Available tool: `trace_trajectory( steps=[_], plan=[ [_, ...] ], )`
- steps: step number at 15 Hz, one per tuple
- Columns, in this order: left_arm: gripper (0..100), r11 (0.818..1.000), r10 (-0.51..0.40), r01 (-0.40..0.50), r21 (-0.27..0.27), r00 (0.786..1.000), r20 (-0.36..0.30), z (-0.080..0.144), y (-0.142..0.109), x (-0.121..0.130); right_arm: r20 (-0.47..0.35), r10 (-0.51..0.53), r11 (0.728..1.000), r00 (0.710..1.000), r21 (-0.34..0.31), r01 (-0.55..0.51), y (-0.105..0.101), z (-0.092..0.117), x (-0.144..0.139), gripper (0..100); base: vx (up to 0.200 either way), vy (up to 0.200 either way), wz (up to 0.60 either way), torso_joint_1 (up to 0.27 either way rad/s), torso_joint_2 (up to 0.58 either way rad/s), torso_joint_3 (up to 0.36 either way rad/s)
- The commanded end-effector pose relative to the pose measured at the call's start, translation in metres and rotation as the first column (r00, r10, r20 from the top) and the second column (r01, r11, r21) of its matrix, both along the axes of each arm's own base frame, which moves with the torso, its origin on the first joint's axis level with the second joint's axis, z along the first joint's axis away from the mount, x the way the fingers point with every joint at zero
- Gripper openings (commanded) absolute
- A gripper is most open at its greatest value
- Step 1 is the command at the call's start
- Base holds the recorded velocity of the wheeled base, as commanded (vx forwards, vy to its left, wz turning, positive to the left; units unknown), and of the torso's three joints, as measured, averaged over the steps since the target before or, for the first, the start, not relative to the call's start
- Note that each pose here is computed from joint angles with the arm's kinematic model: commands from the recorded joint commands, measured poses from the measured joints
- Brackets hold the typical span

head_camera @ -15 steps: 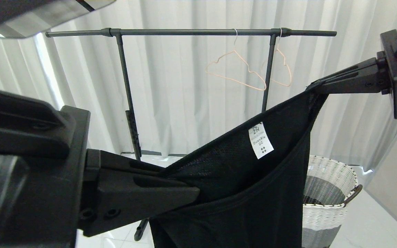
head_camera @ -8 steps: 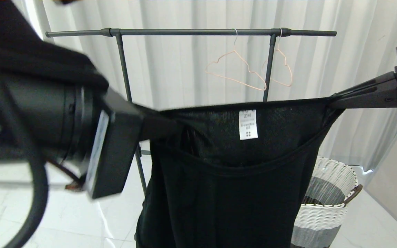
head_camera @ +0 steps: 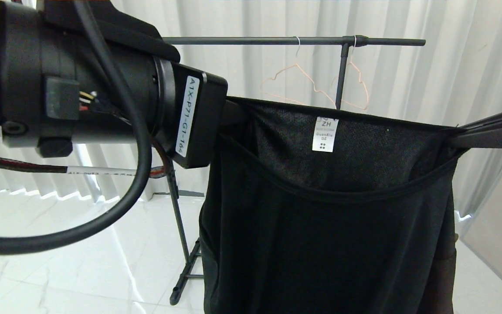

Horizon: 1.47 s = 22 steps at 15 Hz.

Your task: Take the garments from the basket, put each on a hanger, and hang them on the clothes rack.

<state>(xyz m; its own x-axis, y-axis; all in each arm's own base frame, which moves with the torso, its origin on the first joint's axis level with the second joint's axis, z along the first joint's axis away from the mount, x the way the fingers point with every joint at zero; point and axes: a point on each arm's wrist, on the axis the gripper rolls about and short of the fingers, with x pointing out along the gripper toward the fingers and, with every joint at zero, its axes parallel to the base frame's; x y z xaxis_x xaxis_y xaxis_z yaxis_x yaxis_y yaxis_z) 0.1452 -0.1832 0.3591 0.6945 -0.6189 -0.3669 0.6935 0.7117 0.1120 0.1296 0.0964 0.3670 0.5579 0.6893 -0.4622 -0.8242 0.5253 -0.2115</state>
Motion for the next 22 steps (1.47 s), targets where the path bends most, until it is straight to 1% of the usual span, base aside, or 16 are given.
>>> trace_trajectory(
  steps=[1,3,4,8,9,10,11,12,13,14,15,16,18,19,21,22],
  plan=[
    [0,1.0,-0.003,0.003,0.005,1.0,-0.004,-0.002,-0.002,0.0,0.002,-0.002,1.0,1.0,0.011,0.002,-0.002,0.002,-0.003,0,0.0,0.0,0.0,0.0,0.0,0.0],
    [0,1.0,-0.001,0.001,0.004,1.0,-0.002,-0.001,-0.001,0.0,-0.008,-0.013,1.0,1.0,0.018,0.014,-0.003,0.002,-0.004,0,0.0,0.0,0.0,0.0,0.0,0.0],
    [0,1.0,0.0,0.0,0.005,1.0,-0.002,-0.001,-0.001,0.0,-0.009,-0.019,1.0,1.0,0.018,0.019,-0.003,0.002,-0.004,100,0.0,0.0,0.0,0.0,0.0,0.0],
    [0,1.0,0.01,-0.01,0.005,1.0,-0.003,-0.002,0.0,0.0,-0.027,-0.029,0.999,0.999,0.024,0.03,-0.006,-0.001,-0.009,100,0.0,0.0,0.0,0.0,0.0,0.0],
    [0,0.999,0.033,-0.033,0.013,0.999,0.002,-0.003,0.003,0.0,-0.039,-0.045,0.999,0.998,0.026,0.046,-0.007,-0.003,-0.008,100,0.0,0.0,0.0,0.0,0.0,0.0],
    [0,0.996,0.08,-0.081,0.026,0.997,0.015,-0.004,0.009,0.0,-0.041,-0.102,0.994,0.994,0.027,0.104,-0.014,-0.003,-0.008,100,0.0,0.0,0.0,0.0,0.0,0.0],
    [0,0.987,0.151,-0.152,0.051,0.988,0.023,-0.009,0.021,0.001,-0.045,-0.228,0.974,0.973,-0.025,0.227,-0.025,-0.01,-0.009,100,0.0,0.0,0.0,0.0,0.0,0.0],
    [0,0.968,0.239,-0.241,0.076,0.971,0.03,-0.015,0.039,0.002,-0.029,-0.386,0.919,0.922,-0.103,0.381,-0.038,-0.016,-0.013,100,0.0,0.0,0.0,0.0,0.0,0.0],
    [0,0.928,0.358,-0.36,0.1,0.933,0.042,-0.023,0.065,0.0,-0.017,-0.536,0.832,0.844,-0.183,0.525,-0.054,-0.024,-0.019,100,0.0,0.0,0.0,0.0,0.0,0.0],
    [0,0.883,0.452,-0.455,0.115,0.89,0.053,-0.031,0.088,-0.008,-0.028,-0.602,0.786,0.798,-0.196,0.586,-0.065,-0.03,-0.027,100,0.0,0.0,0.0,0.0,0.0,0.0],
    [0,0.853,0.505,-0.507,0.121,0.862,0.055,-0.036,0.103,-0.013,-0.042,-0.624,0.771,0.78,-0.196,0.606,-0.069,-0.035,-0.032,100,0.0,0.0,0.0,0.0,0.0,0.0],
    [0,0.769,0.618,-0.619,0.159,0.784,0.063,-0.055,0.138,-0.03,-0.082,-0.678,0.729,0.731,-0.208,0.653,-0.078,-0.053,-0.045,100,0.0,0.0,0.0,0.0,0.0,0.0],
    [0,0.65,0.738,-0.732,0.205,0.672,0.059,-0.08,0.169,-0.05,-0.099,-0.726,0.681,0.68,-0.237,0.693,-0.087,-0.078,-0.063,100,0.0,0.0,0.0,0.0,0.0,0.0],
    [0,0.625,0.764,-0.754,0.203,0.645,0.04,-0.088,0.176,-0.057,-0.105,-0.742,0.665,0.662,-0.246,0.706,-0.089,-0.087,-0.065,100,0.0,0.0,0.0,0.0,0.0,0.0],
    [0,0.619,0.773,-0.761,0.192,0.634,0.022,-0.097,0.181,-0.069,-0.106,-0.763,0.642,0.638,-0.241,0.728,-0.091,-0.095,-0.061,100,0.0,0.0,0.0,0.0,0.0,0.0],
    [0,0.624,0.769,-0.758,0.188,0.638,0.021,-0.101,0.181,-0.075,-0.103,-0.763,0.642,0.638,-0.235,0.73,-0.091,-0.094,-0.059,100,0.0,0.0,0.0,0.0,0.0,0.0]
  ],
)
